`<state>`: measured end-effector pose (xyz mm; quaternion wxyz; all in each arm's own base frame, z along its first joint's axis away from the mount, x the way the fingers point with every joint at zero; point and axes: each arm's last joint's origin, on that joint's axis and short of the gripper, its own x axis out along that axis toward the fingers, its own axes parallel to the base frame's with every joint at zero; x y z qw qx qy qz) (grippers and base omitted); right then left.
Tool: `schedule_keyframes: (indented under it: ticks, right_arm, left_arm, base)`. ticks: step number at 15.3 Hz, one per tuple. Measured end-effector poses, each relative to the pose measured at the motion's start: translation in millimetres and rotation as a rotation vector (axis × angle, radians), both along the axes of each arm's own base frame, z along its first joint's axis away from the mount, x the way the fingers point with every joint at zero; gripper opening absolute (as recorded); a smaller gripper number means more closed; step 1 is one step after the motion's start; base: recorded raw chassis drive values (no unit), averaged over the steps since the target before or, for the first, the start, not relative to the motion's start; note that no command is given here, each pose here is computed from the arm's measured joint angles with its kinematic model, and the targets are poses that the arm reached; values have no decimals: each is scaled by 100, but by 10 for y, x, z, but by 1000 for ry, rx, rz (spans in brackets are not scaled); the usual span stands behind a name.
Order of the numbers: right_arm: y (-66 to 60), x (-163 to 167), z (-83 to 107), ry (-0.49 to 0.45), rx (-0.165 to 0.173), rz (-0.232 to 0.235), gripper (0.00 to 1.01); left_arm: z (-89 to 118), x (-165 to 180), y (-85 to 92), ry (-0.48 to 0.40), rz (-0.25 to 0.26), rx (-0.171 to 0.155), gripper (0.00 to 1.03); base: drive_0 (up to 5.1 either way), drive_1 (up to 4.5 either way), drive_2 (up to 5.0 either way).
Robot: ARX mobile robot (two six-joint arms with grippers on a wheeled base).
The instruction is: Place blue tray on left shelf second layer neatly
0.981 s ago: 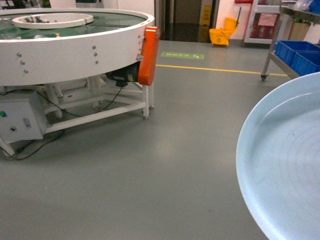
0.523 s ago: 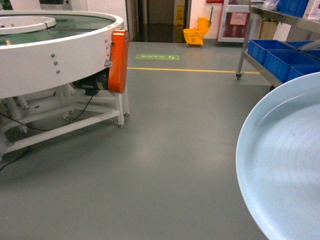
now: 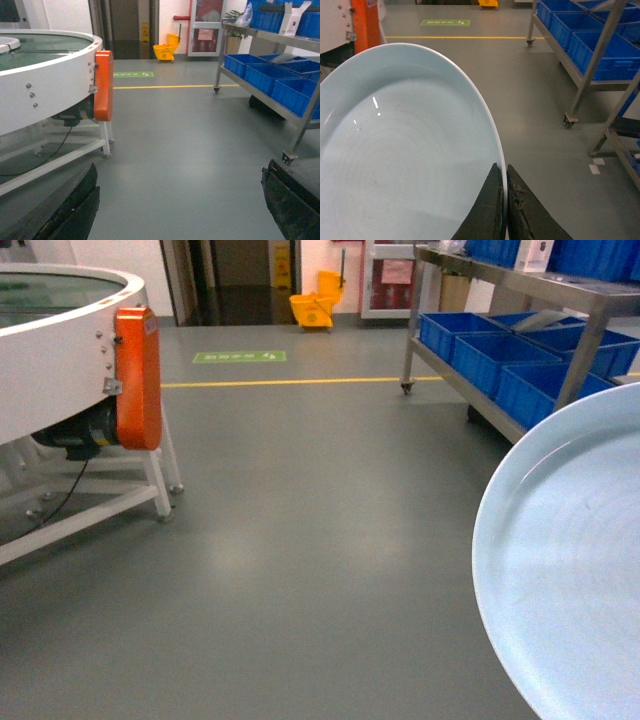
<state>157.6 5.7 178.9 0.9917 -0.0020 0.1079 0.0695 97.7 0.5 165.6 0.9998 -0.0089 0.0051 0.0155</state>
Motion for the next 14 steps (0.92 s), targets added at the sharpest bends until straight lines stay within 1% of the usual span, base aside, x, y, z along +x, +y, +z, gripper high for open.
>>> schedule_keyframes:
  ticks: [14]
  right_arm:
    - [0, 0, 1, 0, 0, 0, 2]
  left_arm:
    - [1, 0, 0, -1, 1, 0, 98]
  base:
    - [-166, -166, -166]
